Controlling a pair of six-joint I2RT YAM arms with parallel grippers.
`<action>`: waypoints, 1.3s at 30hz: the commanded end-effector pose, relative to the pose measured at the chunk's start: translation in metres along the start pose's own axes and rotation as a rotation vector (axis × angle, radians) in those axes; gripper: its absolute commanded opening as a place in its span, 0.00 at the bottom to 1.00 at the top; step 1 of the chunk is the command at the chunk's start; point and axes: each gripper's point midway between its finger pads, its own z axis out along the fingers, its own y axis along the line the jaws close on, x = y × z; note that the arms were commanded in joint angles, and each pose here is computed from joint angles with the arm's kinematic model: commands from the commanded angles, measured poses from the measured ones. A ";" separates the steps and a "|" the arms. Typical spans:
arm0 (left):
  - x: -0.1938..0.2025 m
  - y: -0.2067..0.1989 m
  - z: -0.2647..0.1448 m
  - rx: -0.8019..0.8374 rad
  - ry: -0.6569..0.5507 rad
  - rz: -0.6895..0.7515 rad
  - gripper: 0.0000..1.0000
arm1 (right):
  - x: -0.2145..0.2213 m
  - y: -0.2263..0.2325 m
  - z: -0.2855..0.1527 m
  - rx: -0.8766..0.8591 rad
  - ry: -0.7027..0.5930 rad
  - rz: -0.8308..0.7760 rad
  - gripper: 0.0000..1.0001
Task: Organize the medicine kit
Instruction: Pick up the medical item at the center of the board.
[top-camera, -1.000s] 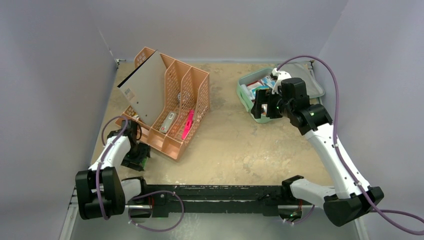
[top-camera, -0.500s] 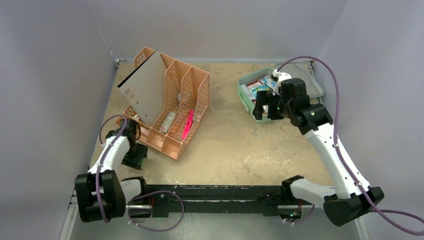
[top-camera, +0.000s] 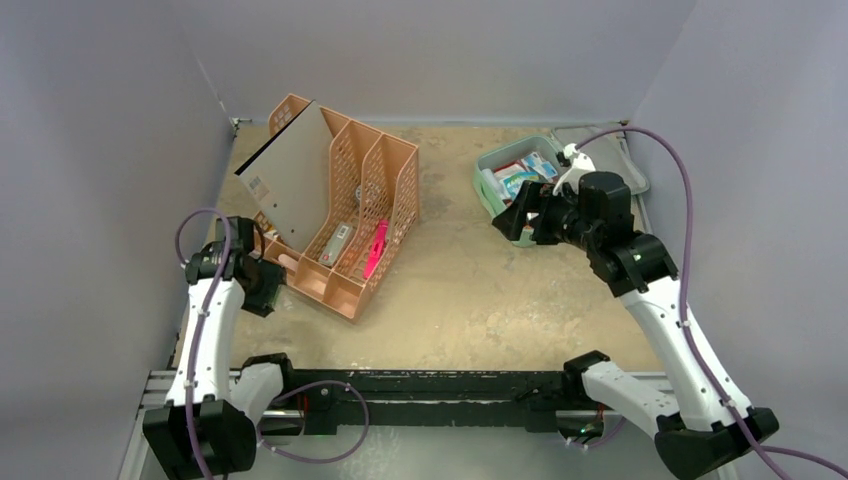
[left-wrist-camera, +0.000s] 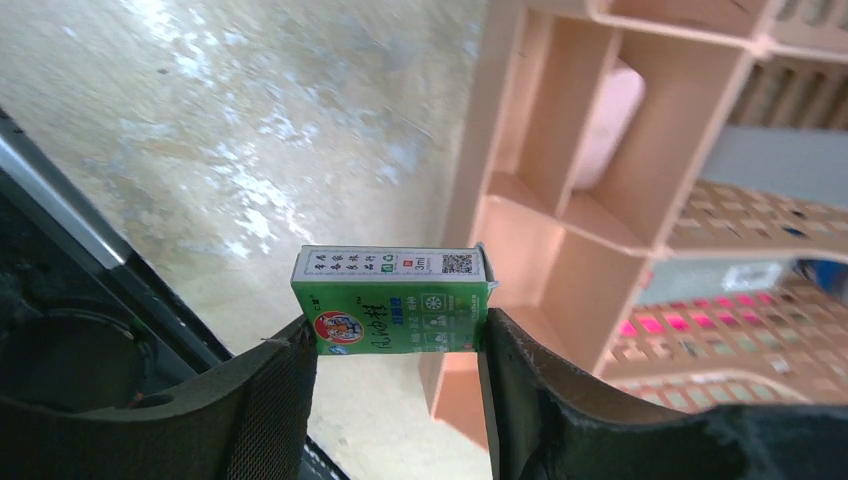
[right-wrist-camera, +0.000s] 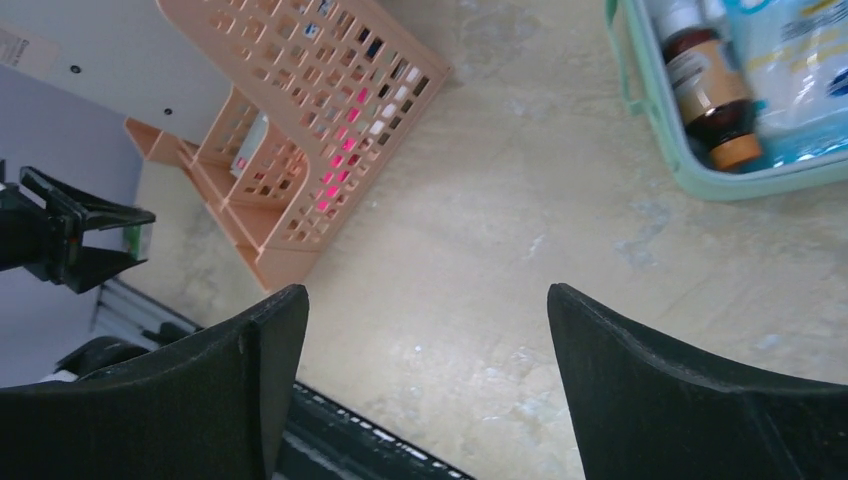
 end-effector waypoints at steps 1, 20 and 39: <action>0.013 -0.017 -0.033 0.135 0.095 0.044 0.46 | 0.002 0.029 0.008 -0.145 0.007 0.131 0.87; 0.060 -0.095 -0.127 0.558 0.509 -0.083 0.46 | 0.017 0.150 0.055 -0.383 -0.181 0.197 0.68; 0.083 -0.108 -0.183 0.673 0.661 -0.017 0.46 | 0.056 0.294 0.110 -0.581 -0.260 0.007 0.65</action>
